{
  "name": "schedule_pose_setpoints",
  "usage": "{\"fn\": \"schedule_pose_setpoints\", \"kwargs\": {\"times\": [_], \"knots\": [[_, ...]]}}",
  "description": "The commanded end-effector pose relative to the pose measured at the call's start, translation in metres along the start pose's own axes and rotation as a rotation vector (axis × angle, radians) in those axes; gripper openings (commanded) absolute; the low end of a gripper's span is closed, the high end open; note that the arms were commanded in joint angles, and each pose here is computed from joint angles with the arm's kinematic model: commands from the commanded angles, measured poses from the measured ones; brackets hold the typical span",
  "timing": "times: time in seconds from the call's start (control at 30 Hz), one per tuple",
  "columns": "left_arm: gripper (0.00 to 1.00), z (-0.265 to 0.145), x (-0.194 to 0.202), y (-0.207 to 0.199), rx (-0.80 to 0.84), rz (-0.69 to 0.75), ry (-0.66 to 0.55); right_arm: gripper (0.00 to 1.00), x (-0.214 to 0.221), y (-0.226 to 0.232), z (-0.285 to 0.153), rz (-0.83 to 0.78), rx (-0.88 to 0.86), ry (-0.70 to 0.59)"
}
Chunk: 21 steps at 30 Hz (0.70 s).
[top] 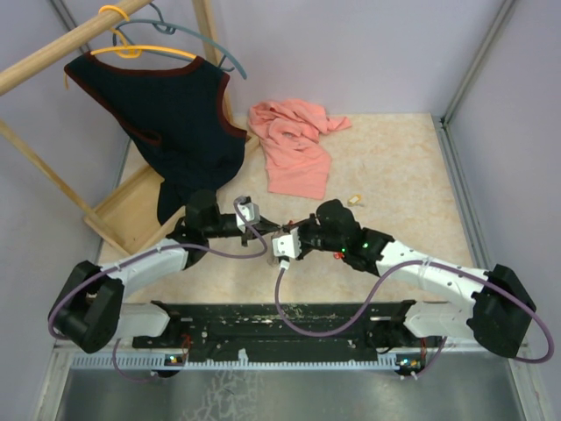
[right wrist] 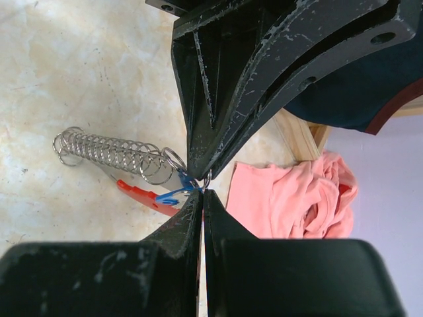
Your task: Put the keys on the keyring
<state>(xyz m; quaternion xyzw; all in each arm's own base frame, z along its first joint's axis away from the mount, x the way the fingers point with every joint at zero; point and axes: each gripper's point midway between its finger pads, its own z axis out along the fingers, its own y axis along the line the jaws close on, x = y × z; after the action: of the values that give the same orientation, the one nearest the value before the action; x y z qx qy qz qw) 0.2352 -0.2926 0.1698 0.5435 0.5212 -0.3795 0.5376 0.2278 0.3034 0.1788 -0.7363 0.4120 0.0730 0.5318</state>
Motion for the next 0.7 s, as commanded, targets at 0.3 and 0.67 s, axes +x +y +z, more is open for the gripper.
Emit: {"fn": "schedule_pose_setpoints", "kwargs": {"times": [0.3,0.67], "knots": [[0.00,-0.007,-0.009,0.024,-0.171,-0.069,-0.040,0.00,0.004,-0.013,-0.012,0.037,0.126,0.011],[0.00,-0.012,-0.015,0.027,-0.223,-0.091,-0.089,0.00,0.014,-0.002,-0.010,0.067,0.118,0.036]]}}
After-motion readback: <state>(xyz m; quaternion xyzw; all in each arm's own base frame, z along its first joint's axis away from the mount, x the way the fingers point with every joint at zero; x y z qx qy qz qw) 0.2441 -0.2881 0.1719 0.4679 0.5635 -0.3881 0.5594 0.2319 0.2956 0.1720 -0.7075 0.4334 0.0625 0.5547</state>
